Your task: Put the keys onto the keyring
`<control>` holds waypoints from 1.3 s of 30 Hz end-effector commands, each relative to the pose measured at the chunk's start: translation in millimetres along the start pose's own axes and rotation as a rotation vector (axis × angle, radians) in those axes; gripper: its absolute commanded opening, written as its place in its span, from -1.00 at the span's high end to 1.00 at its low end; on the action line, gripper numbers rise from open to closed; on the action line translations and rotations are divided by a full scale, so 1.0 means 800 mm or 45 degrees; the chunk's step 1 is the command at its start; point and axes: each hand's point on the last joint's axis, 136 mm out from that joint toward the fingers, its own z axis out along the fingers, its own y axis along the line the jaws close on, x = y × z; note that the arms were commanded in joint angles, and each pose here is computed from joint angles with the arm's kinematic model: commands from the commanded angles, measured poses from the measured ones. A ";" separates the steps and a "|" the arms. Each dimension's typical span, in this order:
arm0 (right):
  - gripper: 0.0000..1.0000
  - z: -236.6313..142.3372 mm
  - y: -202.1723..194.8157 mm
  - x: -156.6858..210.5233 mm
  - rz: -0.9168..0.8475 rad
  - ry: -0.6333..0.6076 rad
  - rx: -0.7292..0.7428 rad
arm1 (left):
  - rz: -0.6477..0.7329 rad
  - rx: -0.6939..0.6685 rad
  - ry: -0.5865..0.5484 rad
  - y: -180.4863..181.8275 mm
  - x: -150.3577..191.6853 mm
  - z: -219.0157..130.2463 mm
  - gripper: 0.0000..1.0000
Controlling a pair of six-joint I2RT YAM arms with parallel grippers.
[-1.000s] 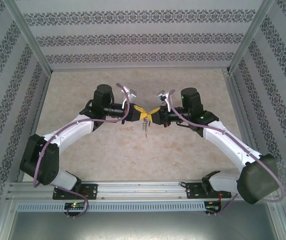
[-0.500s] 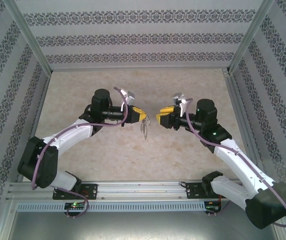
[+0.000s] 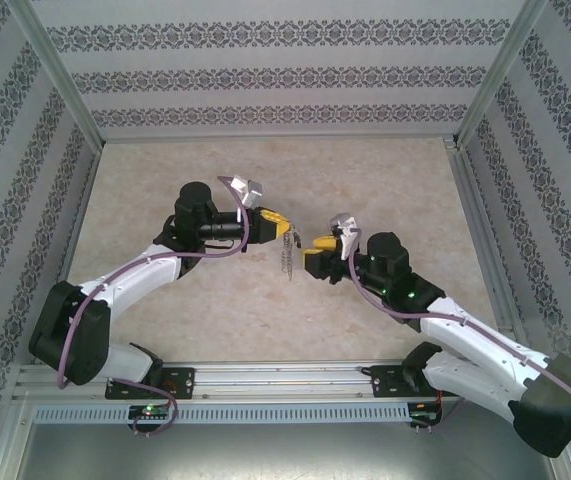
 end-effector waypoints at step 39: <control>1.00 0.041 0.065 0.004 -0.224 0.143 -0.185 | 0.096 0.012 -0.078 -0.014 -0.024 -0.002 1.00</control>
